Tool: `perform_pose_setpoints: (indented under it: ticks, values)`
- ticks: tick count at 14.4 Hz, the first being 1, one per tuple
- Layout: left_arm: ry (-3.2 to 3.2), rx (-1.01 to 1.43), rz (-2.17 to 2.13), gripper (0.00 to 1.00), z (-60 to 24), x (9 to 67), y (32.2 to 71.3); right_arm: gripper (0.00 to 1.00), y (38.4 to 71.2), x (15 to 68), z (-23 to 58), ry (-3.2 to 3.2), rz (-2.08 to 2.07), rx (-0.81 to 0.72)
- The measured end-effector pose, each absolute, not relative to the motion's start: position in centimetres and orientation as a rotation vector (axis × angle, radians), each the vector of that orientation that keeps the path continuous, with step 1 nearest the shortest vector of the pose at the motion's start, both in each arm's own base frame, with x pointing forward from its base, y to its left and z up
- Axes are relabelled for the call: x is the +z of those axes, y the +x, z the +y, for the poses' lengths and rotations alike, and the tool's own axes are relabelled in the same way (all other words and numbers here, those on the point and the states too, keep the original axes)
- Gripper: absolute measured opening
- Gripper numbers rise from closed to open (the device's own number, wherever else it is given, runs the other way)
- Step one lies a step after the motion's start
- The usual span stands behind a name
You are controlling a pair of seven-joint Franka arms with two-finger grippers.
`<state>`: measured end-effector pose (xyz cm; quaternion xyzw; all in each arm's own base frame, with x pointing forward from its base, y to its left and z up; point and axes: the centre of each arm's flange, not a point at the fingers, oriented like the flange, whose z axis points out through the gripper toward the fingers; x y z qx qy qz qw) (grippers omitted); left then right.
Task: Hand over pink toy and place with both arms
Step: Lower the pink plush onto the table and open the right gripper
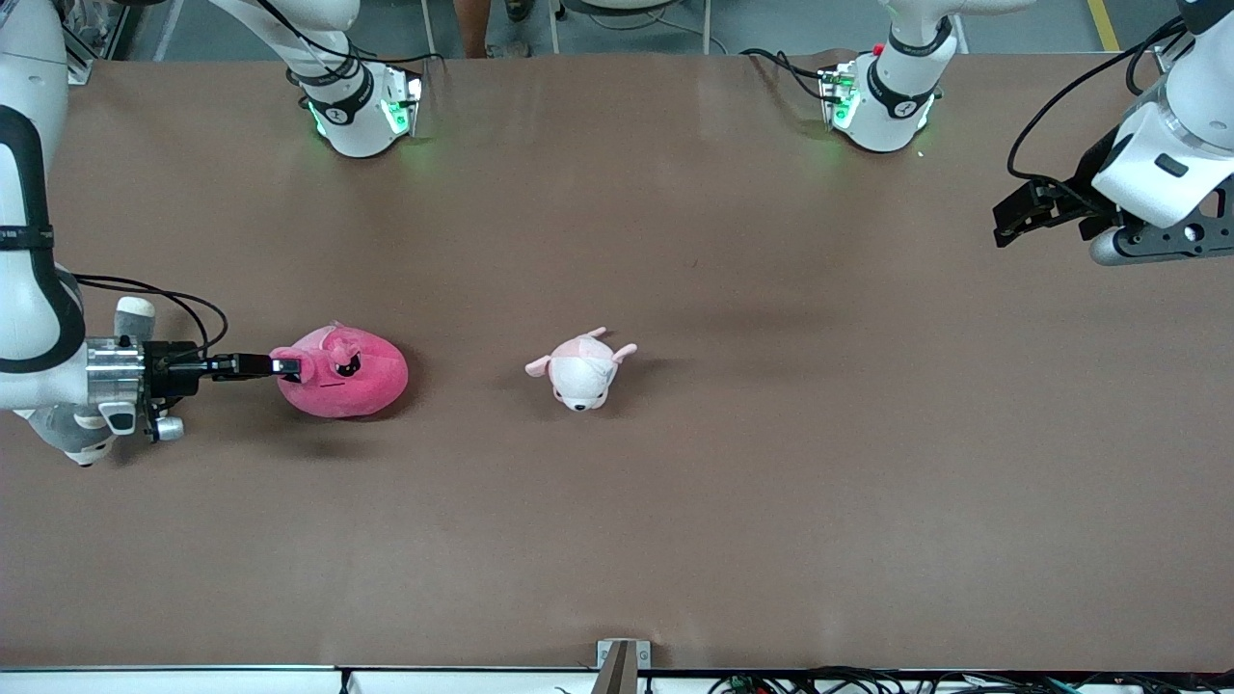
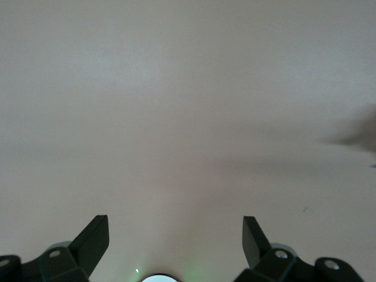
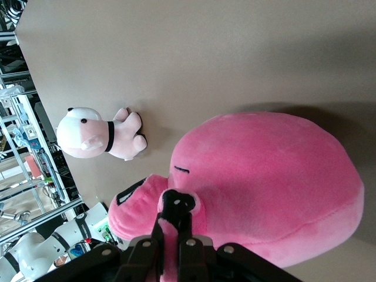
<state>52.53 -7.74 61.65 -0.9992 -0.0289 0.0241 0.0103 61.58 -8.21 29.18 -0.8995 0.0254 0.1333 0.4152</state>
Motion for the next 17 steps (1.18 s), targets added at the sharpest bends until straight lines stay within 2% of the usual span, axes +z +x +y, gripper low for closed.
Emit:
perform_pose_setpoints:
  ticks: [7, 11, 14, 16, 17]
  values:
    - [-3.12, 0.064, -0.086, 1.0, -7.9, 61.9, 52.4, 0.11, 61.6, 27.6, -8.0, -2.237, 0.08, 0.357]
    - [-3.119, 0.063, -0.068, 1.0, -8.5, 61.7, 52.4, 0.45, 62.8, 28.6, -8.5, -2.246, 0.099, 0.327]
    - [-3.12, 0.055, -0.066, 1.0, -8.6, 61.8, 52.4, 0.79, 65.0, 33.9, -9.6, -2.309, 0.105, 0.308]
    - [-3.121, 0.053, -0.066, 1.0, -8.6, 61.8, 52.4, 0.97, 66.2, 38.4, -10.6, -2.434, 0.033, 0.277]
    - [-3.121, 0.052, -0.066, 1.0, -8.6, 61.8, 52.4, 1.0, 66.5, 40.6, -11.0, -2.497, 0.0, 0.254]
